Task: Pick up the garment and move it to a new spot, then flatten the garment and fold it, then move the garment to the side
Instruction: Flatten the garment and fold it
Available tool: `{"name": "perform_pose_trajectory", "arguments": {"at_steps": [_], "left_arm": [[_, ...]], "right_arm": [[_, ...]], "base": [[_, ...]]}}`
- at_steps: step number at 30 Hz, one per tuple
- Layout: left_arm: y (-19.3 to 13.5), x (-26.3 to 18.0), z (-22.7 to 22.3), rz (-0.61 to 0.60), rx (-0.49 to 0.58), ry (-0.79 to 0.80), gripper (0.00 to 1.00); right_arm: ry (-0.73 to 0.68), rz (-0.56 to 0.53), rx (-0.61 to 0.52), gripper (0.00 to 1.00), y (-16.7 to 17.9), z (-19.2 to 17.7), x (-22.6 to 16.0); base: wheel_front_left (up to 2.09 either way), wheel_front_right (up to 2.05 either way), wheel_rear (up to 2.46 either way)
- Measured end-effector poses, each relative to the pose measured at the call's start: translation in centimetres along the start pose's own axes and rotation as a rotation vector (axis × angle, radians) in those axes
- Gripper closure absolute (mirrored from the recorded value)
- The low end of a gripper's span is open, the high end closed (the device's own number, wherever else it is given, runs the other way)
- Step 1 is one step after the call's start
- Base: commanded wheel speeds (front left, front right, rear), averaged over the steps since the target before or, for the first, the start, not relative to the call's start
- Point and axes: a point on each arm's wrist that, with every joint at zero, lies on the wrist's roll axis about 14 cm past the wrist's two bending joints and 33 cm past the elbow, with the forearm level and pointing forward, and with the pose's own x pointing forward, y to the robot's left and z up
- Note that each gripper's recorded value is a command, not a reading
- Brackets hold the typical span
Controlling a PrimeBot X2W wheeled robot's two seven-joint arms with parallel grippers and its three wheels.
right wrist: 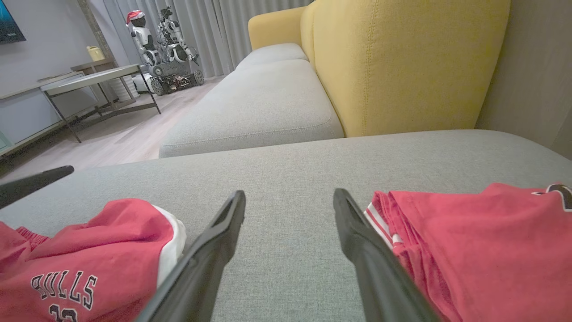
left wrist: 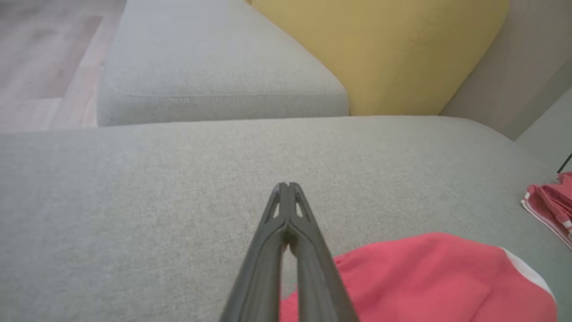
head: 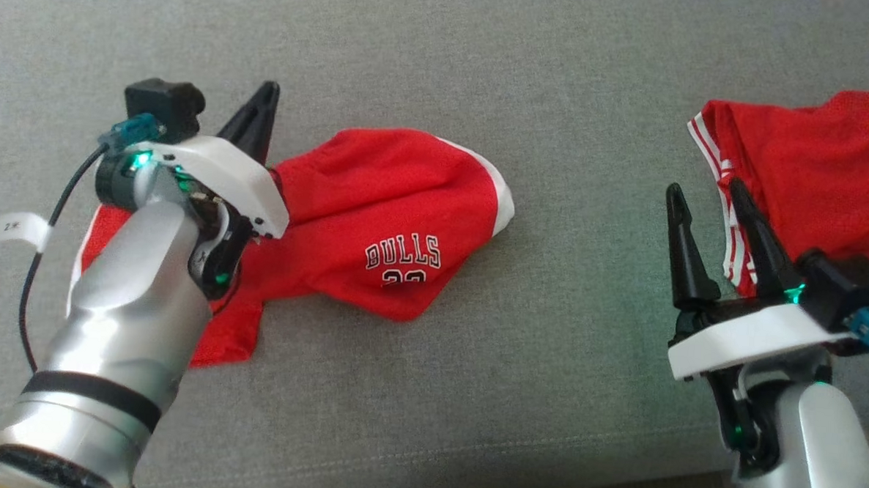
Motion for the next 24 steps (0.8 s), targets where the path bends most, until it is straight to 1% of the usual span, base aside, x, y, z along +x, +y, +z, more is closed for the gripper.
{"name": "perform_pose_trajectory", "arguments": {"at_steps": [4,5,6,10,14,17,24], "left_arm": [[0.3,-0.5,2.9,0.025,0.058,-0.096,1.00],[0.5,-0.7,3.8,0.038,0.069,-0.121,0.75],[0.7,-1.0,4.6,0.050,0.076,-0.150,0.00],[1.0,-3.1,7.5,0.089,0.102,-0.260,0.00],[2.0,-6.5,9.6,0.158,0.126,-0.366,0.00],[2.9,-9.3,9.0,0.221,0.149,-0.383,0.00],[4.7,-15.6,5.1,0.357,0.141,-0.330,0.00]], "right_arm": [[-0.008,-0.003,-0.002,0.00,0.0,0.3,-0.6],[-0.015,-0.004,-0.002,0.00,0.0,0.6,-0.6],[-0.021,-0.003,-0.003,0.00,0.0,0.8,-0.7],[-0.036,-0.006,-0.020,0.00,0.0,1.4,-1.0],[-0.065,0.008,-0.033,0.00,0.5,2.5,-1.1],[-0.073,0.017,-0.045,0.00,0.9,3.0,-1.2],[-0.067,0.032,-0.067,0.00,1.6,3.0,-2.1]], "base": [[0.00,0.00,0.00],[0.00,0.00,0.00],[0.00,0.00,0.00],[0.00,0.00,0.00],[0.00,0.00,0.00],[0.00,0.00,0.00],[0.00,0.00,0.00]]}}
